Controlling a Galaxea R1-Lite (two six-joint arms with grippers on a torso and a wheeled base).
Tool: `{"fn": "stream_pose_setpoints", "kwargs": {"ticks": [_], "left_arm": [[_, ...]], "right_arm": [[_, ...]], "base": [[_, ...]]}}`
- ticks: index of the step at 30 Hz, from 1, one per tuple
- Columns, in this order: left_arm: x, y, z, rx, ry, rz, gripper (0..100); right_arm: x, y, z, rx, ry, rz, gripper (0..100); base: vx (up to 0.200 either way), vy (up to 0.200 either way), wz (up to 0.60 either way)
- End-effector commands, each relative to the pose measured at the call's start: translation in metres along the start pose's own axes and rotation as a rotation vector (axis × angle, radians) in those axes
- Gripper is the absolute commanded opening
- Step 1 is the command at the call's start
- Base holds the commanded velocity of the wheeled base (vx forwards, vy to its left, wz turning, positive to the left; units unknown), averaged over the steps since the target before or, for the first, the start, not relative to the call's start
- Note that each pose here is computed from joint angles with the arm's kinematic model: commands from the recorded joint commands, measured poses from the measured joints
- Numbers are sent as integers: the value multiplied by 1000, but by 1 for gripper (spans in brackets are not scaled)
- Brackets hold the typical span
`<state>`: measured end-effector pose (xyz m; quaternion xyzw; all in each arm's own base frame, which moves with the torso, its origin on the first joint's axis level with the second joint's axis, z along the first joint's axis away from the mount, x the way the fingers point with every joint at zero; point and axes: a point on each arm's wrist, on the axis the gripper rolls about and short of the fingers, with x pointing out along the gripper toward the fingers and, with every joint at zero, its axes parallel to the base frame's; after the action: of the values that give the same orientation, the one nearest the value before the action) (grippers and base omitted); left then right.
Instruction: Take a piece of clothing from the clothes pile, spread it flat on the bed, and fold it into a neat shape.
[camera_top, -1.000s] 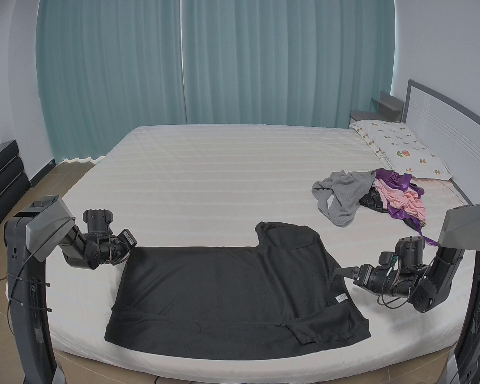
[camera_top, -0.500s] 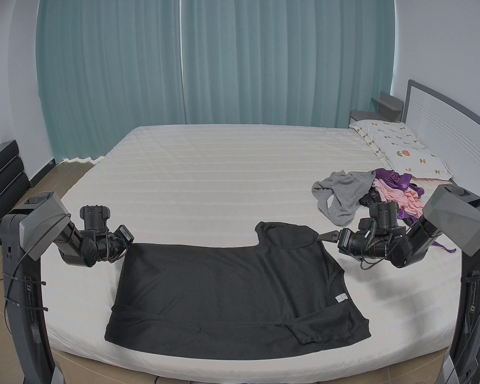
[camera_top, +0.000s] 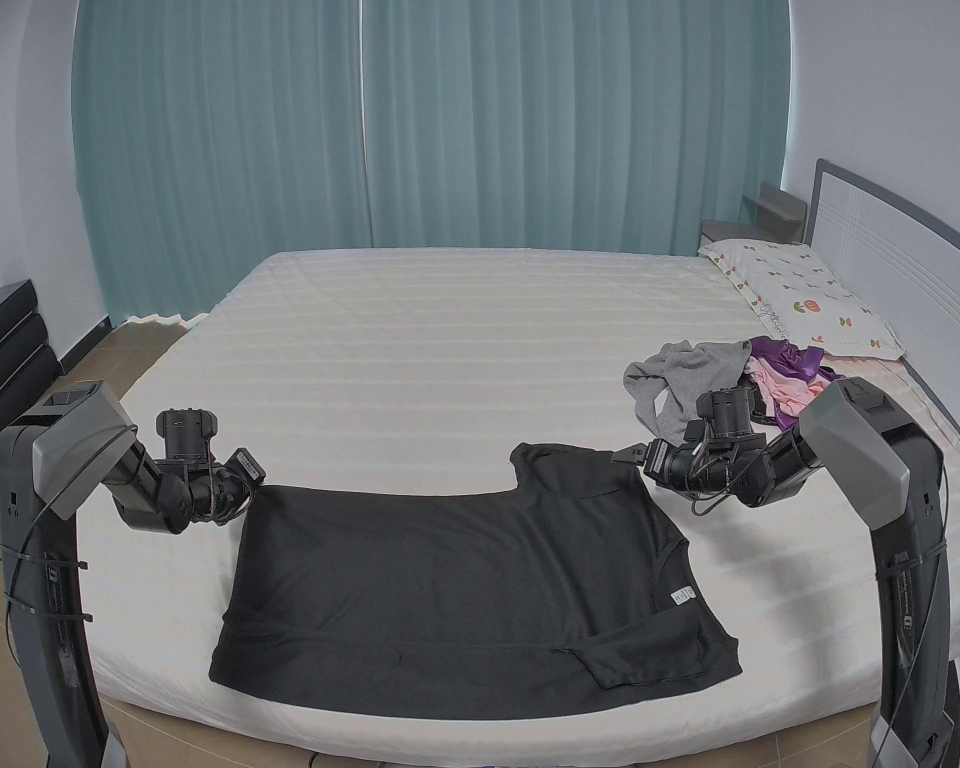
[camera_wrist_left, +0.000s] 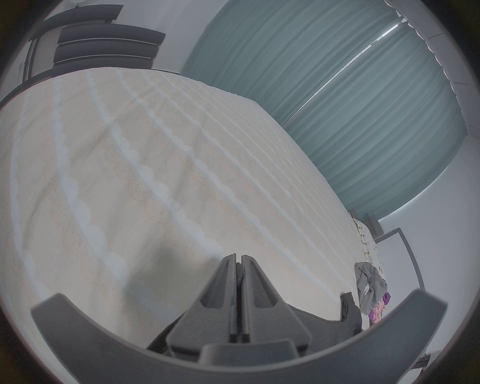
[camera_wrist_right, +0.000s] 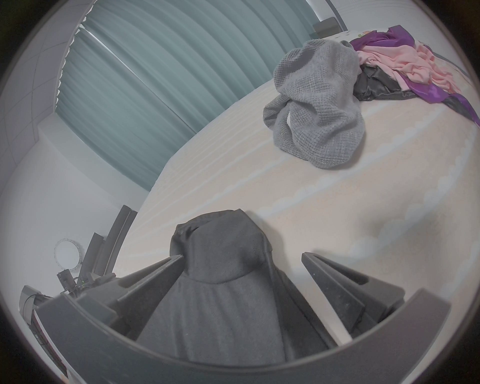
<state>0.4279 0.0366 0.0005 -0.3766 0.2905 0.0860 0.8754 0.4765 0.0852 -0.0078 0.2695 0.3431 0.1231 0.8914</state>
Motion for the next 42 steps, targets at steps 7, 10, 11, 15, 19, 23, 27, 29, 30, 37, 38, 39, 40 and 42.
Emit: {"fn": "stream_pose_setpoints", "kwargs": {"ticks": [7, 10, 11, 15, 19, 23, 27, 29, 30, 37, 38, 39, 40, 42], "left_arm": [[0, 0, -1, 2, 3, 0, 0], [0, 0, -1, 2, 3, 0, 0], [0, 0, -1, 3, 3, 0, 0], [0, 0, -1, 2, 3, 0, 0], [0, -1, 0, 4, 0, -2, 0], [-1, -1, 0, 4, -1, -3, 0], [-2, -2, 2, 5, -5, -6, 0], [-7, -6, 6, 5, -19, -15, 0], [-9, -6, 8, 4, -23, -15, 0], [-15, -8, 12, 6, -54, -36, 0], [-15, -8, 12, 6, -53, -35, 0], [-15, -8, 12, 6, -53, -35, 0], [-16, -8, 13, 5, -55, -35, 0], [-17, -7, 12, 8, -53, -33, 0]], "right_arm": [[31, -12, -6, 9, 6, -7, 100], [31, -13, -5, 11, 2, -6, 0], [30, -13, -5, 11, 0, -7, 0], [29, -12, -2, 12, -11, -2, 0], [24, -10, 2, 11, -21, -1, 0], [16, -9, 8, 14, -30, -1, 0], [9, -7, 15, 20, -46, 4, 0], [2, -2, 22, 42, -67, 11, 0], [0, -1, 23, 49, -70, 11, 0], [-12, 0, 23, 49, -109, 18, 0], [-12, 0, 23, 49, -108, 17, 0], [-13, -1, 20, 49, -102, 11, 0], [-13, -1, 21, 49, -104, 12, 0], [-16, 2, 25, 49, -116, 21, 0]], "base": [[0, 0, 0], [0, 0, 0], [0, 0, 0], [0, 0, 0], [0, 0, 0], [0, 0, 0], [0, 0, 0], [0, 0, 0], [0, 0, 0], [0, 0, 0], [0, 0, 0], [0, 0, 0], [0, 0, 0], [0, 0, 0]]}}
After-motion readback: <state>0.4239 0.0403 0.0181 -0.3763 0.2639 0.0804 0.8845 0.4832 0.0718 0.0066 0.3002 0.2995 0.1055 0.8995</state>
